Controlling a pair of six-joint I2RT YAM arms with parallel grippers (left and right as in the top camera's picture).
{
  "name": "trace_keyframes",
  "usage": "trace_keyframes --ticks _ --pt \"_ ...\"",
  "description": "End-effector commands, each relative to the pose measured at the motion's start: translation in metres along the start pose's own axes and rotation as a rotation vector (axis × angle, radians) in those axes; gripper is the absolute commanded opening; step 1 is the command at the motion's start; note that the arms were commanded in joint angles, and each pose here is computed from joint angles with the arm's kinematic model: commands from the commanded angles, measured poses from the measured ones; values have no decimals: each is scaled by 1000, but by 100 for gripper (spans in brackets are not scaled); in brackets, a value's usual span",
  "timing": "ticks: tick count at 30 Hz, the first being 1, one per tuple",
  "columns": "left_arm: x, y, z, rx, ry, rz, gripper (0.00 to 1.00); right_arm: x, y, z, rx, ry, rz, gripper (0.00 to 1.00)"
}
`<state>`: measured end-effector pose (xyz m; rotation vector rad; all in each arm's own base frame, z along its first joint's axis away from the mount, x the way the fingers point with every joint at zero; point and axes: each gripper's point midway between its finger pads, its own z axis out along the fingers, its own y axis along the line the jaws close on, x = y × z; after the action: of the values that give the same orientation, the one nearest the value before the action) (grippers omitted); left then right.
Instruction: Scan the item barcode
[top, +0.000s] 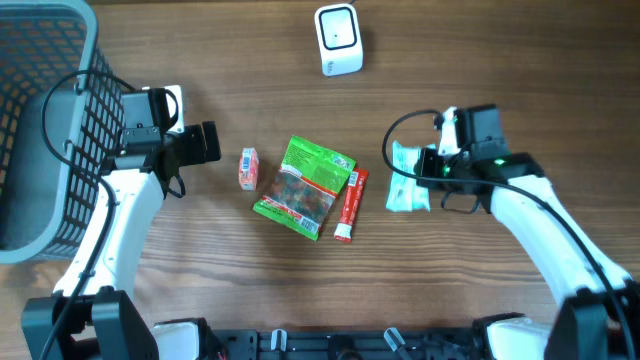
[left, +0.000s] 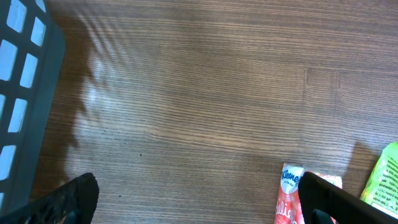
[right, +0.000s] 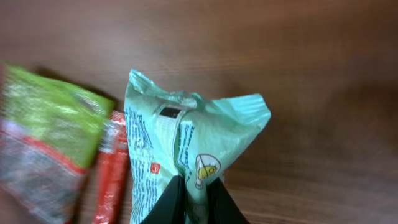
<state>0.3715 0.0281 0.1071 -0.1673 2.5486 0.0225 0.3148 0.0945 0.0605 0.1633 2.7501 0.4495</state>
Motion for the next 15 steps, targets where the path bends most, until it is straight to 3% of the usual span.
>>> trace_keyframes --ticks 1,2,8,10,12,15 --pt "-10 3 -7 -7 -33 0 100 21 -17 25 36 52 120 29" --pt "-10 3 -7 -7 -32 0 100 23 -18 29 42 64 110 43" --pt "-10 3 -7 -7 -32 0 100 -3 -7 -5 36 35 50 49" --pt "-10 3 -7 -7 -33 0 100 -3 -3 -19 36 46 36 44" --pt "-10 3 -7 -7 -32 0 100 9 -3 -25 48 86 10 21" --pt "-10 3 -7 -7 -33 0 100 35 0 -21 64 172 -48 17"
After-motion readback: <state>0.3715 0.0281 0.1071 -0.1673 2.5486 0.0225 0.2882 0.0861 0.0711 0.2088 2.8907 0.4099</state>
